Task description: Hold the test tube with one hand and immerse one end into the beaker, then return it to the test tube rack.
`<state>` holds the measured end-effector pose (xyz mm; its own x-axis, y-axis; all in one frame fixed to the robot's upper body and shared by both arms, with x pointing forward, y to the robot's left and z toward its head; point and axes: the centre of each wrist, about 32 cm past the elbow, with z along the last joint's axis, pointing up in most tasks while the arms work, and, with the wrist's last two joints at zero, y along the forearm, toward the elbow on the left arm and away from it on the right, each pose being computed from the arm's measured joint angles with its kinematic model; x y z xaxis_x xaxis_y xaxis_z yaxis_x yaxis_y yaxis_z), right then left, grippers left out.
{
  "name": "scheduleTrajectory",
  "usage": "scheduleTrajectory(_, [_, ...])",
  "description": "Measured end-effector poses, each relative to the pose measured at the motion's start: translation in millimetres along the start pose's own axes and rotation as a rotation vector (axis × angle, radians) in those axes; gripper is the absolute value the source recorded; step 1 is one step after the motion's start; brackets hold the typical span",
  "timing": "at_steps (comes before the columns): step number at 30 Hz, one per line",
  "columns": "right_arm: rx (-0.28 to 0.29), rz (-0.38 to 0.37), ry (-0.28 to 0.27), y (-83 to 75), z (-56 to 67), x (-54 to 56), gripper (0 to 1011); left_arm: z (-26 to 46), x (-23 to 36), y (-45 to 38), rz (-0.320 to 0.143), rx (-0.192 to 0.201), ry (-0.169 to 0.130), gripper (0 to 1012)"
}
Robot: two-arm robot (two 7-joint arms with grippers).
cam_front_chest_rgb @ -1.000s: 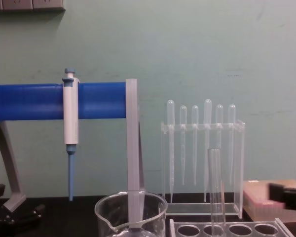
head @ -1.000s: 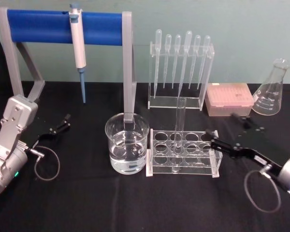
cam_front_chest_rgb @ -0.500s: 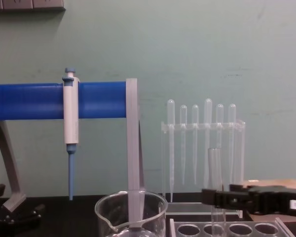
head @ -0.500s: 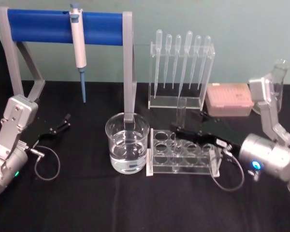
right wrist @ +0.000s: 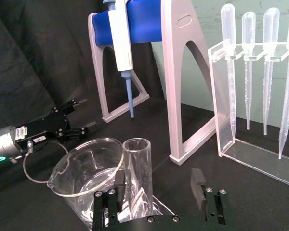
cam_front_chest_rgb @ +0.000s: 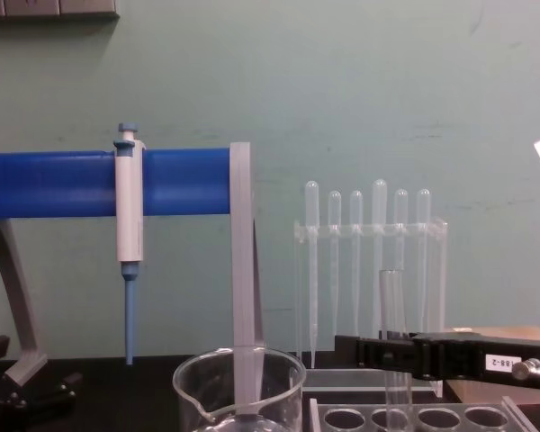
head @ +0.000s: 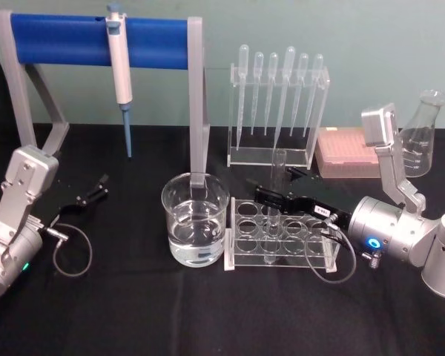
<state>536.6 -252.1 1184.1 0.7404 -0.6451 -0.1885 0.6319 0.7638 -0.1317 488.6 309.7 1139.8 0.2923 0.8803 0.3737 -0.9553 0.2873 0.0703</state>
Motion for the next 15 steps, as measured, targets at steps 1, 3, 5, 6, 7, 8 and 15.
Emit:
scheduleTrajectory(1, [0.000,0.001,0.001,0.2,0.0,-0.4,863,0.0,0.0,0.0,0.000,0.000,0.000,1000])
scheduleTrajectory(3, [0.000,0.002,0.002,0.5,0.6,-2.0,812,0.0,0.0,0.0,0.000,0.000,0.000,1000])
scheduleTrajectory(5, [0.001,-0.001,-0.003,-0.2,1.7,-4.3,734,0.0,0.0,0.0,0.000,0.000,0.000,1000])
scheduleTrajectory(6, [0.002,-0.002,-0.005,-0.7,2.1,-5.1,715,0.0,0.0,0.0,0.000,0.000,0.000,1000])
scheduleTrajectory(7, [0.003,-0.003,-0.008,-1.3,2.7,-6.1,681,0.0,0.0,0.0,0.000,0.000,0.000,1000])
scheduleTrajectory(8, [0.003,-0.006,-0.015,-2.8,4.0,-7.6,633,0.0,0.0,0.0,0.000,0.000,0.000,1000])
scheduleTrajectory(15, [-0.007,-0.023,-0.045,-10.6,9.2,-11.8,420,0.0,0.0,0.0,0.000,0.000,0.000,1000])
